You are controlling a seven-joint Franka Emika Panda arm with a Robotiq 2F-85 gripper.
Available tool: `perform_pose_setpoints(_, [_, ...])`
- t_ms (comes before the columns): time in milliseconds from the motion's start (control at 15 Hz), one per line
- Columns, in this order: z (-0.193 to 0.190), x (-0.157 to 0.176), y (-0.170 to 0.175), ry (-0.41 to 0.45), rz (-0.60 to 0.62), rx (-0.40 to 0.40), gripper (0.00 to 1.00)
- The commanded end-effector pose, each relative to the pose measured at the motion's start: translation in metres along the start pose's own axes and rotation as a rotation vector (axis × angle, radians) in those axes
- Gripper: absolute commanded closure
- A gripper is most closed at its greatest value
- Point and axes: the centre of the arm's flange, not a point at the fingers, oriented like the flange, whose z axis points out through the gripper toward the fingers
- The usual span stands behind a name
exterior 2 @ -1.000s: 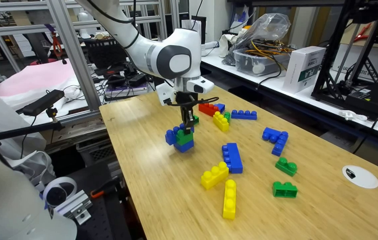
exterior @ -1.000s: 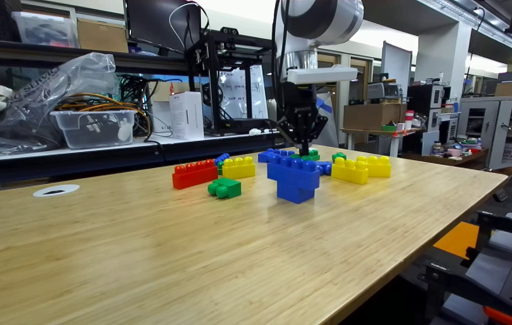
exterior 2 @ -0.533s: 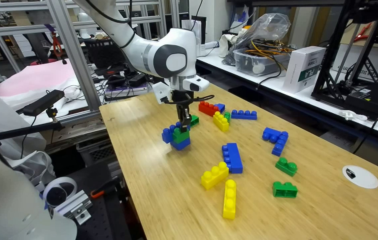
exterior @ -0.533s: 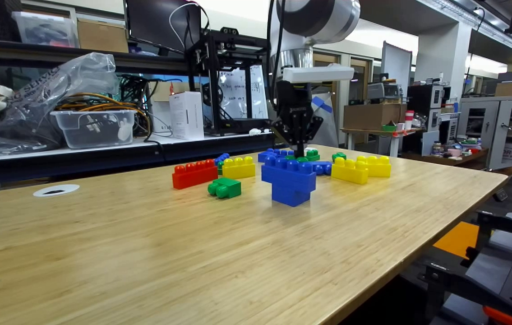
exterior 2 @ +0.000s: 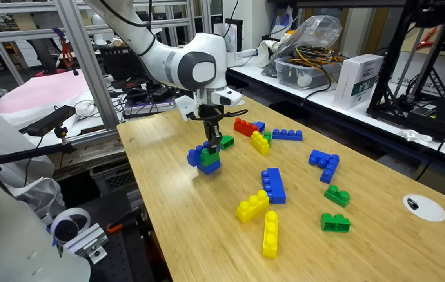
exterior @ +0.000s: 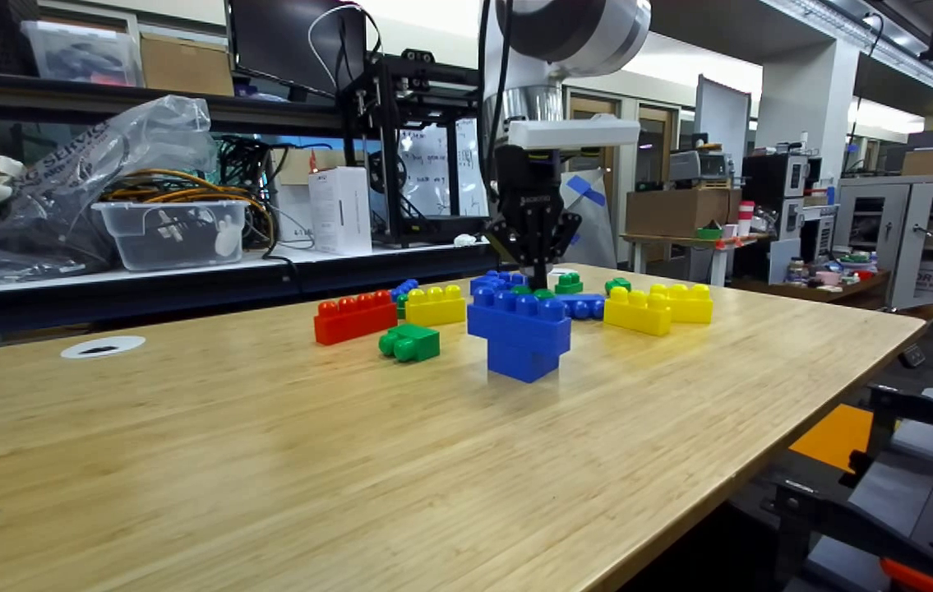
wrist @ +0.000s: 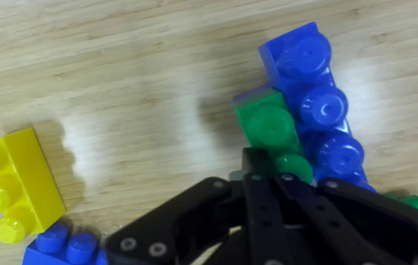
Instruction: Move the building block tower forward
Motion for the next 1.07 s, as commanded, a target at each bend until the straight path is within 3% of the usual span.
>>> perform_pose_setpoints(0, [-0.001,-0.005,-0.004,-0.008,-0.038,-0.019,1.0])
perform_pose_setpoints(467, [-0.002,-0.008,-0.008,0.0,-0.054,-0.026,1.0])
perform_pose_setpoints(1000, [-0.015,0.004,0.018,0.04,-0.01,-0.042,1.0])
